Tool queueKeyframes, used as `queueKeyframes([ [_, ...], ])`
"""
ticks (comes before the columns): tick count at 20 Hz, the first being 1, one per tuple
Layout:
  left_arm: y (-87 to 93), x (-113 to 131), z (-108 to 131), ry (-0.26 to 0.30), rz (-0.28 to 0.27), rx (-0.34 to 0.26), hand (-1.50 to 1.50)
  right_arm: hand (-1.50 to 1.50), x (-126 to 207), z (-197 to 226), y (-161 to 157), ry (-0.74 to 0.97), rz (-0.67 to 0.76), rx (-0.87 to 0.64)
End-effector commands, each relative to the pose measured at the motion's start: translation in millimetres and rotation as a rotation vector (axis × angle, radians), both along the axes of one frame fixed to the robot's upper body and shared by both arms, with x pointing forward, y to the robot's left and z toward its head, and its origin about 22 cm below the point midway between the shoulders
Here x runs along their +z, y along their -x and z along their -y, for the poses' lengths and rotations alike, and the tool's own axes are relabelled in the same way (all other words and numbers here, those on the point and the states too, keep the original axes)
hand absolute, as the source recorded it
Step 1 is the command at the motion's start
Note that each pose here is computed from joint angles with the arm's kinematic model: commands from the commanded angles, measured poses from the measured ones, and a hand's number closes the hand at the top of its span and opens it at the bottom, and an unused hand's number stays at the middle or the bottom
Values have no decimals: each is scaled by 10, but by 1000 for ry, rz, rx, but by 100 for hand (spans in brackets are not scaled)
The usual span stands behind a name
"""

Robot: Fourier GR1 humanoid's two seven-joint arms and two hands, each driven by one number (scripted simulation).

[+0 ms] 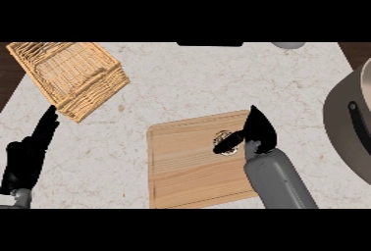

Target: Pick the cupcake from the cutting board and place it in the pot

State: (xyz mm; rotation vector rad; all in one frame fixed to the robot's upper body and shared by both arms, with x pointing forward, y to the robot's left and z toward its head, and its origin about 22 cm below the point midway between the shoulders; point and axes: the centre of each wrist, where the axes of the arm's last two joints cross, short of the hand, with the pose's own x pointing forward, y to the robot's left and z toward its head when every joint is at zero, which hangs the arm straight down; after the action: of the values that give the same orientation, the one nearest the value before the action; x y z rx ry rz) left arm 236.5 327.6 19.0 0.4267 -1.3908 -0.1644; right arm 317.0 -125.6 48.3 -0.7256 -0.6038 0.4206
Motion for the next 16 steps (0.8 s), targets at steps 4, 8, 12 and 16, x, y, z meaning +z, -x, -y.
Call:
queueKeyframes([
  [4,6,71,-35,6,2,1,0,-150,-79,-50,-137,25,-205,-143],
  [8,-21,-4,42,10,3,1,0,-150,-148,-115,-230,29,-251,-156],
  [12,48,-34,-15,12,-7,14,0,-150,-243,-79,-252,45,-255,-169],
  [16,31,-96,67,-8,1,5,0,-150,-295,-162,-165,33,-246,-152],
])
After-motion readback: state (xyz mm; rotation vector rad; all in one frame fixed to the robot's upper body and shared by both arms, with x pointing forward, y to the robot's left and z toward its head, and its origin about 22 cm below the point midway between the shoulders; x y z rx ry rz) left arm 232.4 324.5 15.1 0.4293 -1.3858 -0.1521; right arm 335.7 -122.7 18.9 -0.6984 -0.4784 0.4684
